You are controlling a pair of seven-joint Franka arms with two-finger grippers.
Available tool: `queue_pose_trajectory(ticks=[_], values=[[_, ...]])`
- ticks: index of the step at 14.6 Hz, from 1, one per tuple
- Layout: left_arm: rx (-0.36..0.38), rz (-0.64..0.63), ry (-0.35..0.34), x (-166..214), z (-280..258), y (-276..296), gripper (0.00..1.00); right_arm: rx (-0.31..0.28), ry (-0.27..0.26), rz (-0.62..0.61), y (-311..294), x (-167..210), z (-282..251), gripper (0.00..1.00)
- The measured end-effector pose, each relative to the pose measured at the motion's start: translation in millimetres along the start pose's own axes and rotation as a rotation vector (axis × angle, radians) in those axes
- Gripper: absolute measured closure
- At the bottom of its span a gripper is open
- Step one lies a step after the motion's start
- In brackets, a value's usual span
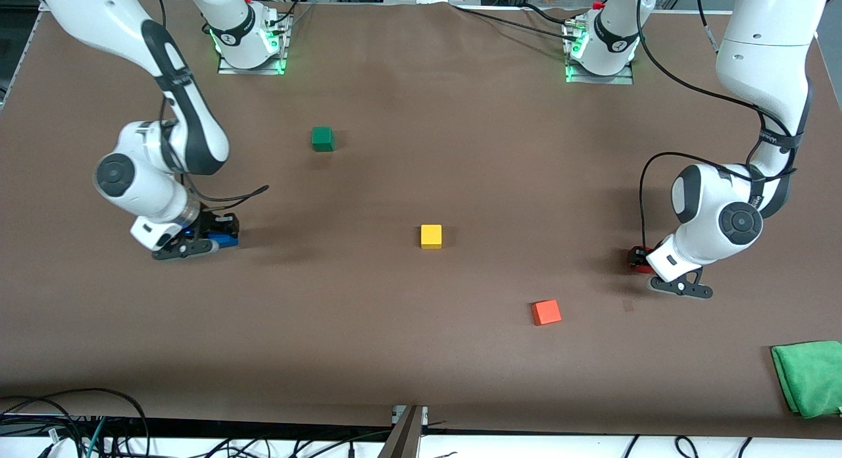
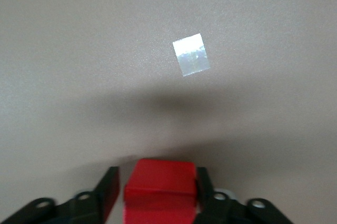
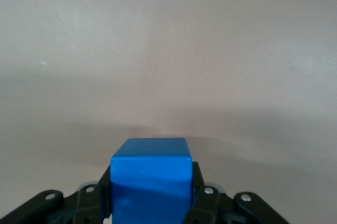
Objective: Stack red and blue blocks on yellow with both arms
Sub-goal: 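Close the right gripper on the blue cube while the left gripper grasps red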
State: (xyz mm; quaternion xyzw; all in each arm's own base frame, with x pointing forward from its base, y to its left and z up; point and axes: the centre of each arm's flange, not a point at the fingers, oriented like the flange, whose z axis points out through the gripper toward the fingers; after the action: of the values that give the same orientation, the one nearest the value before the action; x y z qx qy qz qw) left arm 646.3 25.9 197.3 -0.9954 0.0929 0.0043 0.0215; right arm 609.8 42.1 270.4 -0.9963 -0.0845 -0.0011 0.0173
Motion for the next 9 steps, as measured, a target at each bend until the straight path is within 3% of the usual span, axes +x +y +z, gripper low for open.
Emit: queue_pose_trajectory(ticks=[1,9], values=[[0.0,0.0,0.003,0.9,-1.2,0.0,0.44,0.003,-0.011,0.006,4.0,5.2,-21.2,0.44],[-0.003,-0.01,0.005,3.3,-2.0,8.4,0.44,0.026,-0.088,0.022,17.6,17.8,-160.9,0.44]])
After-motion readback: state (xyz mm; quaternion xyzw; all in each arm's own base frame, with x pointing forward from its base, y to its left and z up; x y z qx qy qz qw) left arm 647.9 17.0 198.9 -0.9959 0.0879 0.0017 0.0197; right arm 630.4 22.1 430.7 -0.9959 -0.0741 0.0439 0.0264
